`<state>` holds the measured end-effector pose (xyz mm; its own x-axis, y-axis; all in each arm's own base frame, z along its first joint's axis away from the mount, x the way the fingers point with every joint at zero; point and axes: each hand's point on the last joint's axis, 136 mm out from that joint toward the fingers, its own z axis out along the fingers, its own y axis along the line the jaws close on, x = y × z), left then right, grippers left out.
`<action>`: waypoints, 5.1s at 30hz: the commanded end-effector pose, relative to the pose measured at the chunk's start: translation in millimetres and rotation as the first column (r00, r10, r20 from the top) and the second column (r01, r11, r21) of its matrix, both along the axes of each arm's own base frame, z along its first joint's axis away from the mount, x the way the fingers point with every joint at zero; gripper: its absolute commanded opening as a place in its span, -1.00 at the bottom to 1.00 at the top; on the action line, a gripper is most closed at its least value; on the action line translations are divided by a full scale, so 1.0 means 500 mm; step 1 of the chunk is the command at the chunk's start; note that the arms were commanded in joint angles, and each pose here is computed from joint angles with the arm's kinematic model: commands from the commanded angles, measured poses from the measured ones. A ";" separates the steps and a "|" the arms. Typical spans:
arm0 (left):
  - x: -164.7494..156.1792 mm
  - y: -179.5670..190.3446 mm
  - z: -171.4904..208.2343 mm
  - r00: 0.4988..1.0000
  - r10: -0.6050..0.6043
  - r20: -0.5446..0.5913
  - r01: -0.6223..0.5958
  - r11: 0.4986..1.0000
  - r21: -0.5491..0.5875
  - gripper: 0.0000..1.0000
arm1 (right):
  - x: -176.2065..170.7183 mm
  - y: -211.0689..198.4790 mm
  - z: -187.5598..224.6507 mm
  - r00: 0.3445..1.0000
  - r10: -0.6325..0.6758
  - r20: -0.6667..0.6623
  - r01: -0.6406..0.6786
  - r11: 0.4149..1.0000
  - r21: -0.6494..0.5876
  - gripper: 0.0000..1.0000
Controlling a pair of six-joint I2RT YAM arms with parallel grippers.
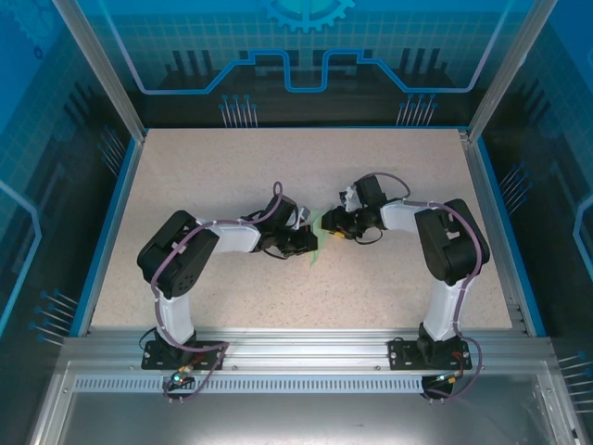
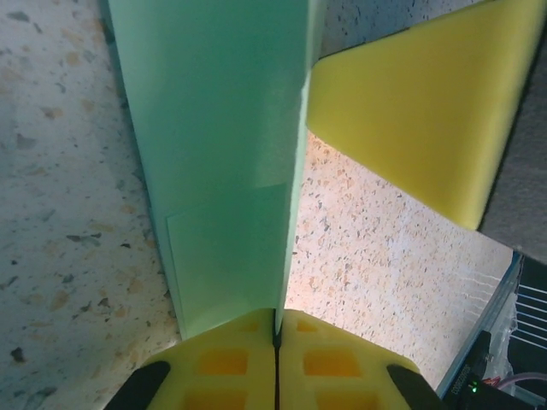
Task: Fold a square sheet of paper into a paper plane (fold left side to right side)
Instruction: Fold the wing for the fifth time at the center of the table.
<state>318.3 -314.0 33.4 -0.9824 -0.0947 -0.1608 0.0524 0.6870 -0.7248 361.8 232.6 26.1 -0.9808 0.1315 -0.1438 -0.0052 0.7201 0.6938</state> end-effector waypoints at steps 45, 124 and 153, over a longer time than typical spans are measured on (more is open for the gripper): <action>0.117 0.028 0.055 1.000 -0.019 0.017 0.020 0.999 -0.034 -0.21 | -0.028 0.006 -0.053 0.996 0.007 -0.094 -0.013 0.998 -0.069 -0.12; 0.188 0.038 0.001 0.989 -0.144 0.044 0.144 0.989 0.015 -0.91 | 0.158 -0.019 0.073 0.976 -0.200 -0.091 0.200 0.980 -0.007 0.99; 0.192 0.036 0.005 0.987 -0.149 0.056 0.149 0.989 0.011 -0.93 | 0.149 0.023 -0.011 0.969 -0.156 -0.192 0.130 0.981 -0.141 0.99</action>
